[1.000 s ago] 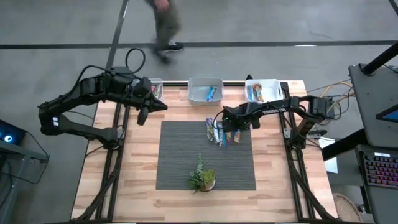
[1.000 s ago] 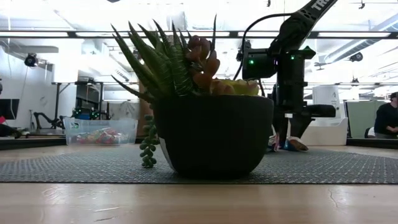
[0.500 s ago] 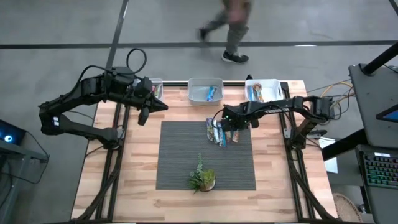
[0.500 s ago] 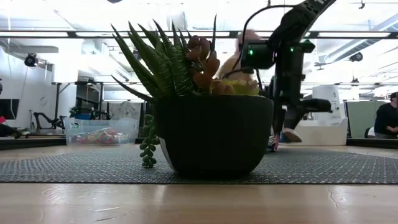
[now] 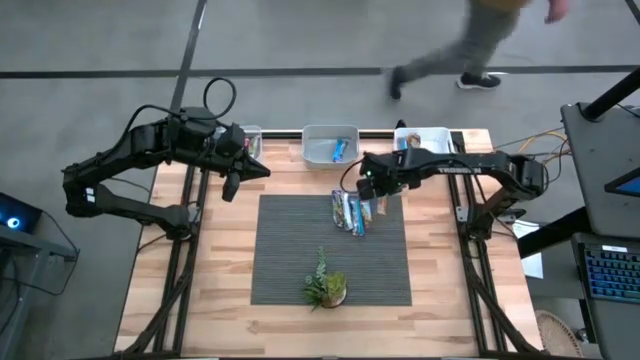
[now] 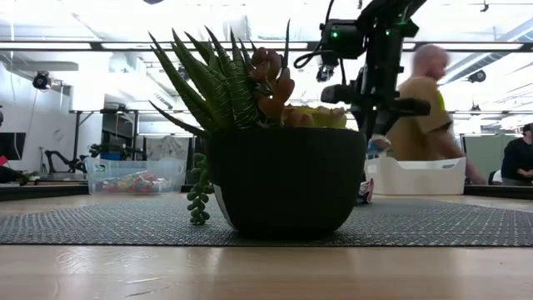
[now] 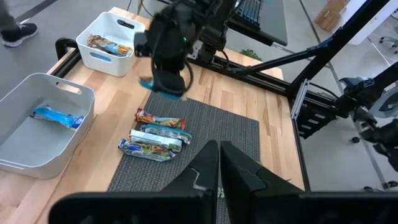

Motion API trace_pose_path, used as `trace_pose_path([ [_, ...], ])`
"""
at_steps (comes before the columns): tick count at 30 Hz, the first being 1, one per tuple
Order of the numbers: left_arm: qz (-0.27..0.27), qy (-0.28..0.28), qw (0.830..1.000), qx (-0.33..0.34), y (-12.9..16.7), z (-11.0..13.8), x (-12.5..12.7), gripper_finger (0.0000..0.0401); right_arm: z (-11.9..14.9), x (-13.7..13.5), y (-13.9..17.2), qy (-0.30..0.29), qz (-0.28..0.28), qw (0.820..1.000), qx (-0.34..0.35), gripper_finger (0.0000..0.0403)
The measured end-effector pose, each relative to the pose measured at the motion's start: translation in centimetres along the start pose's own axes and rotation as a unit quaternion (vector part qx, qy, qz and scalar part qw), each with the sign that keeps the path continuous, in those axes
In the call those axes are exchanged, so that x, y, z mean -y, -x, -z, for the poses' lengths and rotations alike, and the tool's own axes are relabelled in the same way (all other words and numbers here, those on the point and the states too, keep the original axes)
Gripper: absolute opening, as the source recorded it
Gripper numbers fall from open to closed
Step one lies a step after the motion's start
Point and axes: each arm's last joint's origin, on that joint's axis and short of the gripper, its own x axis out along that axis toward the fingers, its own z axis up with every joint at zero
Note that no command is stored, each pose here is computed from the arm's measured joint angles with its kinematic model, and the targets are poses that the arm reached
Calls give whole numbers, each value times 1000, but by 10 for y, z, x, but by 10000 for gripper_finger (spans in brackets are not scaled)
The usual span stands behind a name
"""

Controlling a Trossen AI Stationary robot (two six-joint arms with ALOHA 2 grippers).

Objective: Pick and place Granola Bars by type
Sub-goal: Put the yellow granola bar into the white bin

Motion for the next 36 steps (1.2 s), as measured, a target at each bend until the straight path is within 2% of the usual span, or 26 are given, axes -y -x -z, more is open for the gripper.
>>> trace_pose_path([
  [11,0,10,1000,0,0,0,0,0,-52,19,39,33,43,998,39,54],
  [21,0,10,1000,0,0,0,0,0,-107,58,56,24,50,996,66,54],
  [36,0,10,1000,0,0,0,0,0,-133,105,51,31,85,995,50,54],
])
